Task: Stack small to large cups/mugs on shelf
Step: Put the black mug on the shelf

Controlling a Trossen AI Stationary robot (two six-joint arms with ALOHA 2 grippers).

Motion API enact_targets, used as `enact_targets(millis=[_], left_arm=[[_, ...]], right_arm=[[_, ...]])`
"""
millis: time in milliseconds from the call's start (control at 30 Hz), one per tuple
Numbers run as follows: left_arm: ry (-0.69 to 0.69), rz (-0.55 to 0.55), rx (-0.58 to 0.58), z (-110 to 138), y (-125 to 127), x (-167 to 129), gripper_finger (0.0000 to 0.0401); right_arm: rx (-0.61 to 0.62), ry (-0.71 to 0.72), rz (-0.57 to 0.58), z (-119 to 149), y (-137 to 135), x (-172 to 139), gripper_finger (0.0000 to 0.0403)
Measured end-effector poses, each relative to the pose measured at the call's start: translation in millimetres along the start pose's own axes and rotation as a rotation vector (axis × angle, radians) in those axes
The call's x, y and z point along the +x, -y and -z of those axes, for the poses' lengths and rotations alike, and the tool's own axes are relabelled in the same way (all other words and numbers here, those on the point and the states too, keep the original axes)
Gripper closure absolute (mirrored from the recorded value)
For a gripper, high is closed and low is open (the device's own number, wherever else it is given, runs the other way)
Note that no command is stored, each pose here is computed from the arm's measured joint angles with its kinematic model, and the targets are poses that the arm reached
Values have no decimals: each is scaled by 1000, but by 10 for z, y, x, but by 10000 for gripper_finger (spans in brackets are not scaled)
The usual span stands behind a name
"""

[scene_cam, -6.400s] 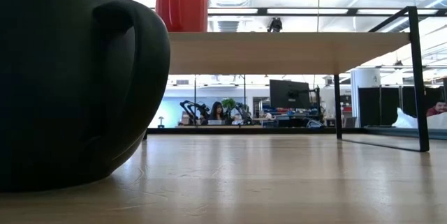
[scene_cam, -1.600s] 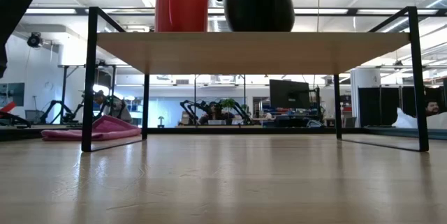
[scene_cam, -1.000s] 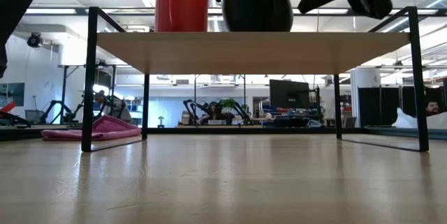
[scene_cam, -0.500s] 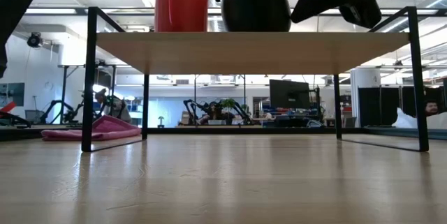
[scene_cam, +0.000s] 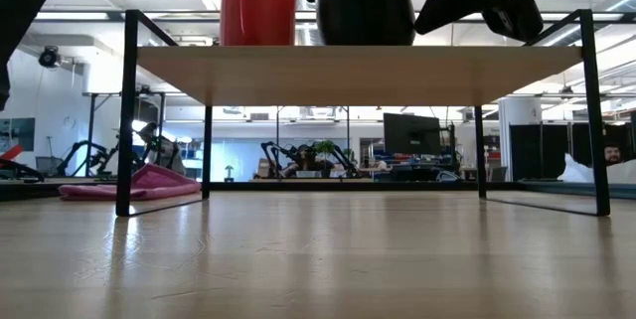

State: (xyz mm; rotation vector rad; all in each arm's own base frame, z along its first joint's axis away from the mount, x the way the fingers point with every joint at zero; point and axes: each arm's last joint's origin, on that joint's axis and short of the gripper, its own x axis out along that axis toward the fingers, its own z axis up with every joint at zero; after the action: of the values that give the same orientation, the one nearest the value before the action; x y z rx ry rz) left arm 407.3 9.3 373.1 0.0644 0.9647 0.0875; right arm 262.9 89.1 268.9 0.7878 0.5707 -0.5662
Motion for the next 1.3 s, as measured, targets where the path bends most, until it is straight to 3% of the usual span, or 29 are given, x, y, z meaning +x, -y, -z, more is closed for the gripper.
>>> enact_targets(millis=[200,400,900,1300], left_arm=[[6,-1,0,5,-5,-47,288],[3,-5,3,30,-14,-142,288],[-35,-7,4,79,-5,-65,292],[7,-6,0,37,-2,-65,293]], right_arm=[[0,-1,1,2,2,2,394],[-2,-24,-5,9,2,1,394],[-72,-89,43,27,102,-121,394],[-51,-14,27,-71,134,-261,394]])
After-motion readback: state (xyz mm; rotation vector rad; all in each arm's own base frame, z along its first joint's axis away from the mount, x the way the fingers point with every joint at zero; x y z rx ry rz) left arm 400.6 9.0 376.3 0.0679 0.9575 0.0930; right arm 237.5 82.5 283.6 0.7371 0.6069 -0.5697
